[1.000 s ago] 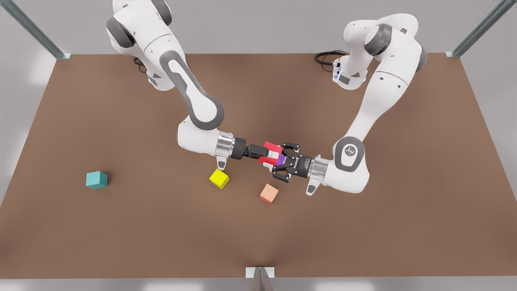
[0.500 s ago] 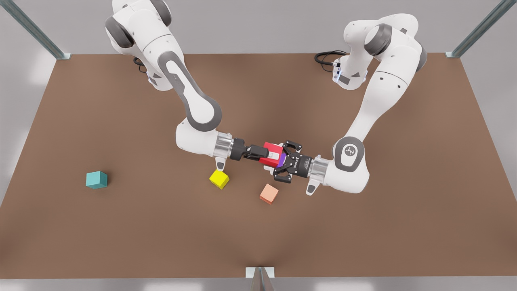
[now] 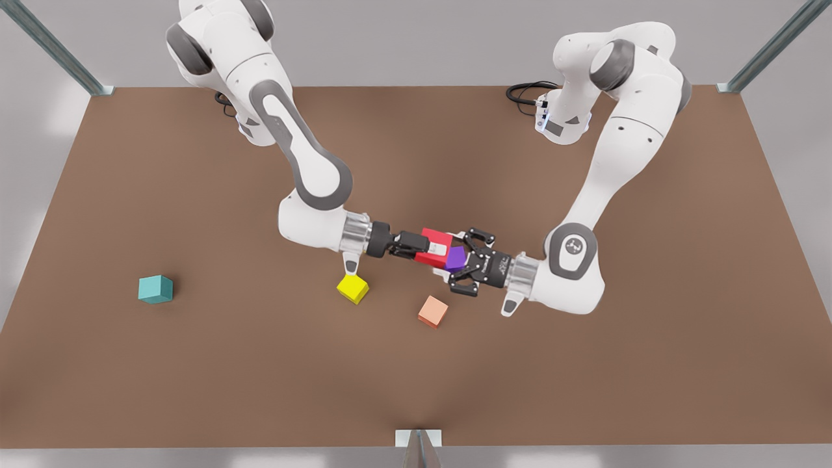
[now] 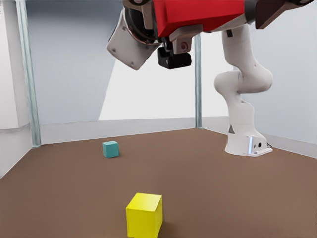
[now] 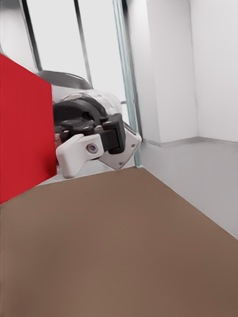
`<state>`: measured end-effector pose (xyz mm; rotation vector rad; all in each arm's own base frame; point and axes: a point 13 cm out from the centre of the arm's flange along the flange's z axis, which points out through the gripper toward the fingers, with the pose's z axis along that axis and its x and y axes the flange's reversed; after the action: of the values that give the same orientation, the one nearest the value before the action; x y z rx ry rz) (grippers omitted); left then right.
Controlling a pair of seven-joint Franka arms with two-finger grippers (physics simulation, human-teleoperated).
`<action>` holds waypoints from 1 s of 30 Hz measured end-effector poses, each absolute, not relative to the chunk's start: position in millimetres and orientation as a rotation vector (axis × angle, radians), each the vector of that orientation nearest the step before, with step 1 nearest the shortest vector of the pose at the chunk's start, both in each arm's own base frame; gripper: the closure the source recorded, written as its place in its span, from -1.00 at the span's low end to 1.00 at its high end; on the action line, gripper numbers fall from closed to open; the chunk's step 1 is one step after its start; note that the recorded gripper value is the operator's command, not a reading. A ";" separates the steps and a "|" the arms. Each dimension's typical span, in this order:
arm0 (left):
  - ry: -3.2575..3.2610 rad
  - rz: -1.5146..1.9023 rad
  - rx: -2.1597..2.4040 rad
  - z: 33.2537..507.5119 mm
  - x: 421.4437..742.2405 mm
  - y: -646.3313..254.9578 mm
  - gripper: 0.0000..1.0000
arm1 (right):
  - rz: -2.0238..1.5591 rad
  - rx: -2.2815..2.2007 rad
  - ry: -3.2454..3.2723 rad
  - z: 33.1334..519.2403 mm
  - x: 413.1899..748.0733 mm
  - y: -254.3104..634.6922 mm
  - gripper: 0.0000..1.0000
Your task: Pick up red wooden cube and pass to hand red wooden cube and place in blue wooden cube
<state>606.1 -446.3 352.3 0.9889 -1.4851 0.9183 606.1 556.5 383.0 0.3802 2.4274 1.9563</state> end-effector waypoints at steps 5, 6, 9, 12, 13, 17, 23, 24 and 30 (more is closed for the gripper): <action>-1.488 0.912 0.985 351.9 609.8 -429.1 -1.00 | 1.955 0.369 2.425 388.5 606.8 547.6 -0.14; -1.490 0.911 0.987 351.2 612.6 -419.6 -1.00 | 1.955 0.368 2.424 388.8 607.9 545.5 -0.14; -1.512 0.893 0.994 346.0 620.9 -378.3 -1.00 | 1.951 0.370 2.422 388.2 615.6 533.6 -0.14; -1.822 0.802 0.953 361.3 627.6 -332.5 -1.00 | 1.905 0.335 2.448 381.6 631.7 504.3 -0.14; -2.004 0.737 0.937 370.4 632.8 -310.8 -1.00 | 1.874 0.304 2.470 378.6 638.9 488.2 -0.14; -2.672 0.181 0.869 389.2 631.5 -190.6 -1.00 | 1.647 0.063 2.653 372.2 657.9 405.6 -0.14; -2.787 -0.195 0.792 411.8 568.2 -79.2 -1.00 | 0.931 -0.202 3.089 330.9 652.4 251.0 -0.13; -2.779 -0.205 0.732 405.2 566.1 -82.9 -1.00 | 0.812 -0.194 3.141 325.1 650.8 223.8 -0.12; -2.779 -0.203 0.402 392.7 551.8 -119.4 -1.00 | 0.253 0.036 3.343 292.9 641.7 68.8 -0.12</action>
<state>551.8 -119.4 392.7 0.4022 -2.7794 -0.2028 641.7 68.8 292.9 0.0363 3.3426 0.2534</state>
